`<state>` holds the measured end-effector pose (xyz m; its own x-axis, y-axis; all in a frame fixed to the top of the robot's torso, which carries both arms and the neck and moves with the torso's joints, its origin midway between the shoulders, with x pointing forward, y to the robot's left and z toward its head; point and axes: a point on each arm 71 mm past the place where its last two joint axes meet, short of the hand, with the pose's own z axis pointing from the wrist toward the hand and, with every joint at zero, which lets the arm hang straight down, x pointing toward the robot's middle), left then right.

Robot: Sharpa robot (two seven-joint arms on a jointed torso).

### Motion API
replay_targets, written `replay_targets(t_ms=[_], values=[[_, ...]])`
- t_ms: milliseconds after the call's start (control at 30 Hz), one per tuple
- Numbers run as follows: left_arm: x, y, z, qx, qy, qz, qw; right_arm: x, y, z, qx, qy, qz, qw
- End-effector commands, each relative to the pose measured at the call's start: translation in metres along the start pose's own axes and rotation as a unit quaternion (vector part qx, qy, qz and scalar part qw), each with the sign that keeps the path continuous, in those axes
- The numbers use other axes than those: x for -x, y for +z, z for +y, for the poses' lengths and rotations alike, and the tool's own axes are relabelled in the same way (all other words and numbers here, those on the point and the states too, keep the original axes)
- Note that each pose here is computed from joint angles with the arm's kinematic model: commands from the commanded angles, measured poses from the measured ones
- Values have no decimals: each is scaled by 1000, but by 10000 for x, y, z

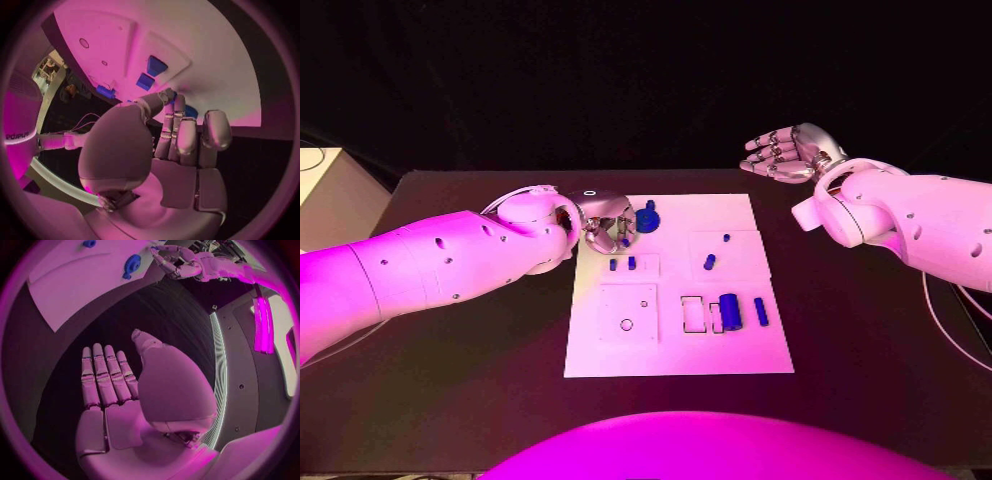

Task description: Assemble the parts on the task board

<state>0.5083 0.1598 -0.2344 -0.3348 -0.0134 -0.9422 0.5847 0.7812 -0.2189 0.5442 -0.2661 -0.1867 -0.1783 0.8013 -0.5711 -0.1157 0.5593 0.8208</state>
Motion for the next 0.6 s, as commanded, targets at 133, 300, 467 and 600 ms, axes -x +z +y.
replay_targets(t_ms=[133, 300, 467, 600], values=[[-56, 8, -1, 3, 1, 22, 1000, -10, -3, 5, 6, 0, 7, 1000], [-76, 6, 17, 10, -3, 36, 999, -10, -3, 4, 6, 0, 7, 1000], [-78, 5, 17, 11, -6, 37, 999, -10, -4, 1, 5, 0, 7, 1000], [-76, 4, 15, 10, -8, 35, 999, -8, -6, -3, 5, 0, 7, 1000]])
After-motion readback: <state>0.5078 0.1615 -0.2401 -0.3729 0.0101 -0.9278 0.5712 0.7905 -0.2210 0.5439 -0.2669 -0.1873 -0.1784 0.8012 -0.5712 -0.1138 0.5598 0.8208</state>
